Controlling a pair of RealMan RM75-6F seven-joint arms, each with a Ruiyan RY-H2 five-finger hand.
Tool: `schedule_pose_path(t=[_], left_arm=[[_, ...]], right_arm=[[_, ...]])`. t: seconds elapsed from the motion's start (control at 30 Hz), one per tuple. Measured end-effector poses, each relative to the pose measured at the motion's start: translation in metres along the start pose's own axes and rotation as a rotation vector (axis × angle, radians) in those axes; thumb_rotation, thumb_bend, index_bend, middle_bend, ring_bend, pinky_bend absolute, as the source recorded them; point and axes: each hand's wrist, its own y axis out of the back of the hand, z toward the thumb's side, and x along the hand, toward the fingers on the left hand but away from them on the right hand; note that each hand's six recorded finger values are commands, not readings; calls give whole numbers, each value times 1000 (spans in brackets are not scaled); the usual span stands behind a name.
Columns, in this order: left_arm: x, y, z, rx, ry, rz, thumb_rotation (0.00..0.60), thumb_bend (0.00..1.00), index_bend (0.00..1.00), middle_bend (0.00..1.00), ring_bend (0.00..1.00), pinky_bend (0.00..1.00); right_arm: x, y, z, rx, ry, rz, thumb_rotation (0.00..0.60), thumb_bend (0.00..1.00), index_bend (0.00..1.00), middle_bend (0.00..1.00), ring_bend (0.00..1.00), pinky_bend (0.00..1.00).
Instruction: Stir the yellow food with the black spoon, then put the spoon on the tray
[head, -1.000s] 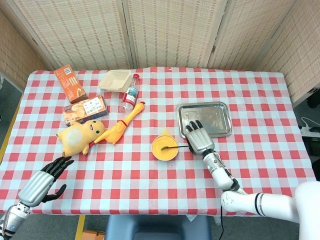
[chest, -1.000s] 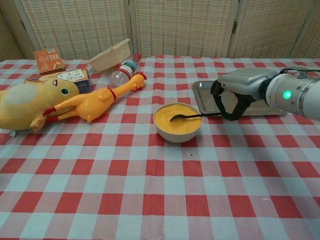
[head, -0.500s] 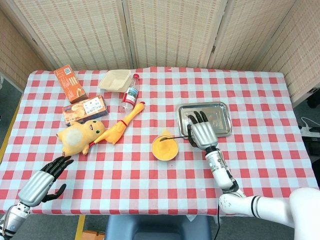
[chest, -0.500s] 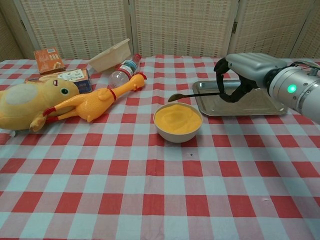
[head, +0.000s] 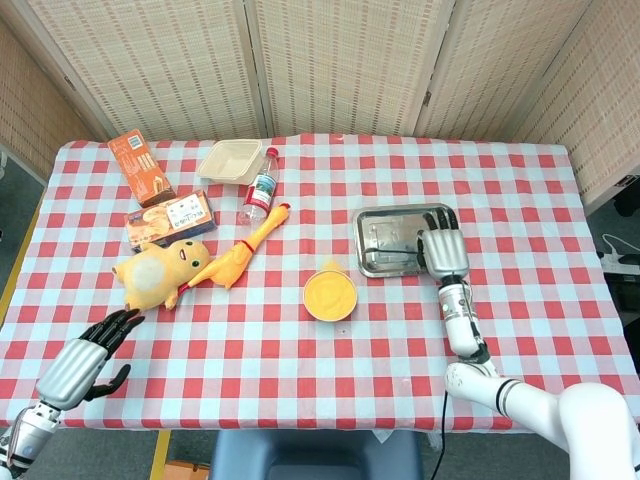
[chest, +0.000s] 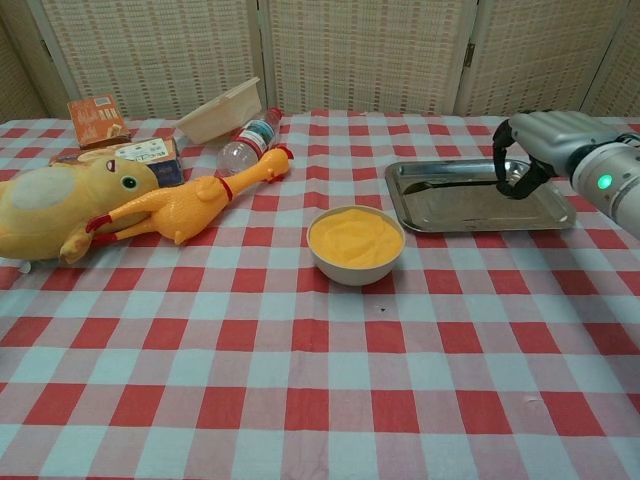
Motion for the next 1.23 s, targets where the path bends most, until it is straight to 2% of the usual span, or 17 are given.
schedule_pose_path(t=[0.1,0.13,0.17,0.2,0.23,0.27,0.37,0.47,0.57,0.7,0.8,0.9,1.07,1.13,1.23], left_arm=[[3,-3,0,8,5,-8,600,479,0,0,0,196],[4,-3,0,12,5,-9,600,480,0,0,0,196],[4,-3,1,13,5,-10,600,480,0,0,0,196],[4,-4,2,14,3,-9,600,481,0,0,0,196],[5,-4,2,14,4,-9,600,481,0,0,0,196],[5,-4,1,14,6,-10,600,480,0,0,0,196],[6,-5,-1,12,14,-19,600,480,0,0,0,196],[6,-4,-1,16,14,-14,600,480,0,0,0,197],[4,-1,-1,33,18,5,600,479,0,0,0,198],[1,2,-5,67,52,27,600,478,0,0,0,197],[-1,5,-9,92,87,43,600,477,0,0,0,196],[-2,7,-12,115,115,60,600,478,0,0,0,193],[-7,11,-14,193,181,106,600,478,0,0,0,192],[-8,12,-10,220,193,120,600,479,0,0,0,192],[-9,10,-5,231,200,132,600,479,0,0,0,192]], right_arm=[[-8,-8,-15,8,-39,38,600,817,529,156,0,0],[-10,-11,-18,9,-47,52,600,807,394,146,0,0],[-11,-14,-20,11,-53,67,600,774,245,128,0,0],[-11,-17,-23,16,-61,84,600,736,152,112,0,0],[-11,-17,-25,21,-67,95,600,655,61,90,0,0],[-11,-17,-28,26,-73,104,600,574,18,74,0,0],[-8,-14,-33,30,-79,122,600,325,0,17,0,0],[-1,-7,-36,23,-69,130,600,245,0,0,0,0],[12,3,-36,-5,-50,113,600,239,0,0,0,0],[49,23,-36,-56,1,47,600,238,0,0,0,0],[91,41,-39,-83,54,-21,600,239,0,0,0,0],[140,53,-58,-69,74,-76,600,239,0,0,0,0],[226,46,-111,29,14,-88,600,239,0,0,0,0],[258,50,-130,17,-17,-118,600,239,0,0,0,0],[283,61,-151,-26,-45,-134,600,238,0,0,0,0]])
